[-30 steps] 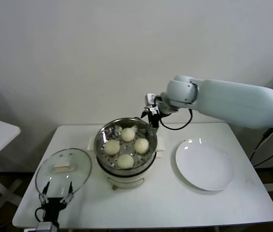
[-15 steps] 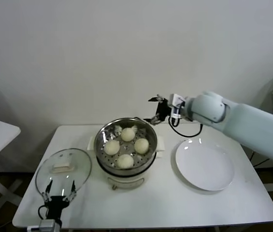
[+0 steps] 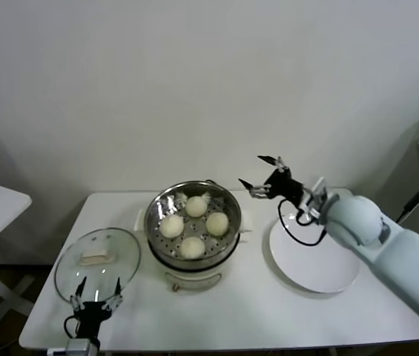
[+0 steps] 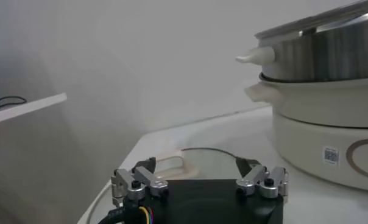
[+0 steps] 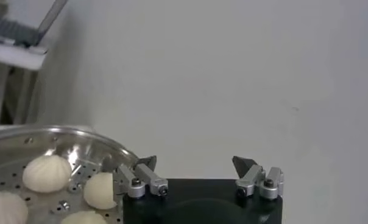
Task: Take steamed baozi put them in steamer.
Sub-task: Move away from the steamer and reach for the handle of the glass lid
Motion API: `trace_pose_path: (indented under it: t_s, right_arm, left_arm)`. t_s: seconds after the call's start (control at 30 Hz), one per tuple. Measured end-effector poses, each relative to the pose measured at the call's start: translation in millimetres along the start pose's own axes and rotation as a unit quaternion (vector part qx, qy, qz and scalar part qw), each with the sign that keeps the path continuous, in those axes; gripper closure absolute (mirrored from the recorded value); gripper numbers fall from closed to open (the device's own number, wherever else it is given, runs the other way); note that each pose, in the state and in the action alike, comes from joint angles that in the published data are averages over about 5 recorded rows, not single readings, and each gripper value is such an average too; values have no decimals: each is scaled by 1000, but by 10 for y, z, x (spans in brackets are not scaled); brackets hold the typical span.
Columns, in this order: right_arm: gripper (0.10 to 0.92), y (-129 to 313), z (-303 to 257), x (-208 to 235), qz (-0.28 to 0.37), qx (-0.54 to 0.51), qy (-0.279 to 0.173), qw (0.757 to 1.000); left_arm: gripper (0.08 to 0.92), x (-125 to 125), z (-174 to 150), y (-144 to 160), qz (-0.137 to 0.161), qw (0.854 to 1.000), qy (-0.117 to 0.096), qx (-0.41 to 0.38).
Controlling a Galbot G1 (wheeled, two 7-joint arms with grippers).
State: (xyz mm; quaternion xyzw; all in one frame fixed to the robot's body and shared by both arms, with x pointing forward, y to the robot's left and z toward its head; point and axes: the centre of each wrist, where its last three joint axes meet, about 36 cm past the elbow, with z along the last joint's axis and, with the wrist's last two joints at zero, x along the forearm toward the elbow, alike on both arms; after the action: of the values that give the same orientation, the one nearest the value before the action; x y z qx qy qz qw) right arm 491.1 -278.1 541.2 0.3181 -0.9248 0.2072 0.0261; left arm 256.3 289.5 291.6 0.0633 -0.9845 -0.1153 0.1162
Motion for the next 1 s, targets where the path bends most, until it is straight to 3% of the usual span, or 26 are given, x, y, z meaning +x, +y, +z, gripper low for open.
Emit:
trace_pose_path:
  t_s: [0.27, 0.67, 1.0]
  right_arm:
    - [200, 450, 551, 432, 53, -99, -47, 993]
    - [200, 1223, 1250, 1060, 119, -212, -67, 968]
    - [200, 1758, 1527, 1277, 172, -252, -73, 950]
  left_arm:
    - [177, 2, -15, 15, -2, 1000, -5, -1]
    - [177, -53, -61, 130, -11, 1000, -18, -18]
    - [177, -139, -32, 310, -32, 990, -42, -128]
